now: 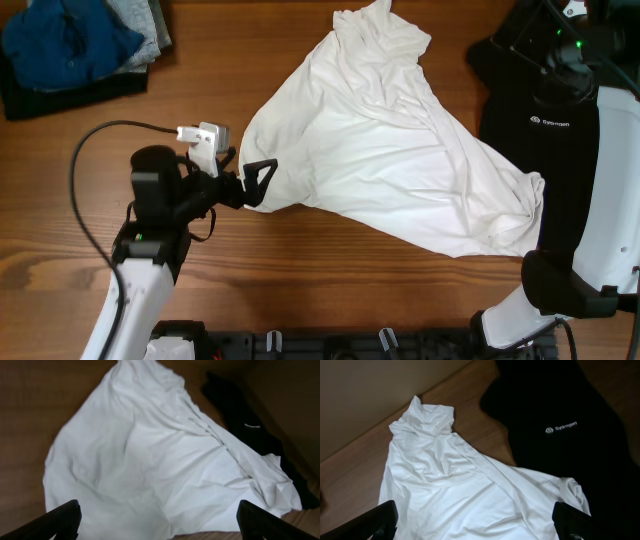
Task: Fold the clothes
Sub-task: 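Grasp the T-shirt's left corner with the left gripper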
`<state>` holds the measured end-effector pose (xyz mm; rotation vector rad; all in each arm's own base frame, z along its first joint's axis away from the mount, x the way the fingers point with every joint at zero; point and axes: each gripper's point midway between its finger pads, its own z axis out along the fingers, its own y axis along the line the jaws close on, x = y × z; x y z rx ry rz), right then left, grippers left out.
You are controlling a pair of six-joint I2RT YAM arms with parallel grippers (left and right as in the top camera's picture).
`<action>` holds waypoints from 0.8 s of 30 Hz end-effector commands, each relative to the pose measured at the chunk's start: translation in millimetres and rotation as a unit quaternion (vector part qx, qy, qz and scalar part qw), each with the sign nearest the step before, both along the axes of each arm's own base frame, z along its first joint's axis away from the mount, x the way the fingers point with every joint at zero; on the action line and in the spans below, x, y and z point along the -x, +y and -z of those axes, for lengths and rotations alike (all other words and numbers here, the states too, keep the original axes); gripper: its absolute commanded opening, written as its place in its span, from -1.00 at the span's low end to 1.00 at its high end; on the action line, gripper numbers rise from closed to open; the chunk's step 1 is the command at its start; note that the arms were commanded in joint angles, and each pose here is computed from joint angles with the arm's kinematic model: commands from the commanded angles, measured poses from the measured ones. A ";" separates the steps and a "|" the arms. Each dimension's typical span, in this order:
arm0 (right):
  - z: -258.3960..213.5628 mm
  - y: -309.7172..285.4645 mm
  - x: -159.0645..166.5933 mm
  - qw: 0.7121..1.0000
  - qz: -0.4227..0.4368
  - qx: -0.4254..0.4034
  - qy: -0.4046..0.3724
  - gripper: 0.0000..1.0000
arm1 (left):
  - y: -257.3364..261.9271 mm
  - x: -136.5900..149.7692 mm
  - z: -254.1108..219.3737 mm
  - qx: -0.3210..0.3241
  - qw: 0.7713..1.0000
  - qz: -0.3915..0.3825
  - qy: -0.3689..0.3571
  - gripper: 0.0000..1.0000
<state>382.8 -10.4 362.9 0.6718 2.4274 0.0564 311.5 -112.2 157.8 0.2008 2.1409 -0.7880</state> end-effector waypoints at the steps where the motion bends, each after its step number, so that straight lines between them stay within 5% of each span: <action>1: -4.8 -2.6 1.5 1.000 0.001 0.008 -0.008 1.00 | 12.8 -23.6 -12.5 0.035 0.994 -0.082 0.064 0.99; 6: 1.9 -2.1 -8.9 1.000 0.001 0.007 -0.011 1.00 | 44.6 -26.2 2.3 -0.026 0.971 -0.183 0.152 1.00; 21: 37.8 2.8 -17.1 0.999 -0.018 0.005 0.037 0.99 | 44.2 -24.8 15.5 -0.035 0.968 -0.180 0.173 0.99; 24: 35.6 5.3 -21.2 0.999 -0.021 -0.001 0.028 0.99 | 55.4 -19.5 32.6 -0.048 0.952 -0.218 0.211 0.99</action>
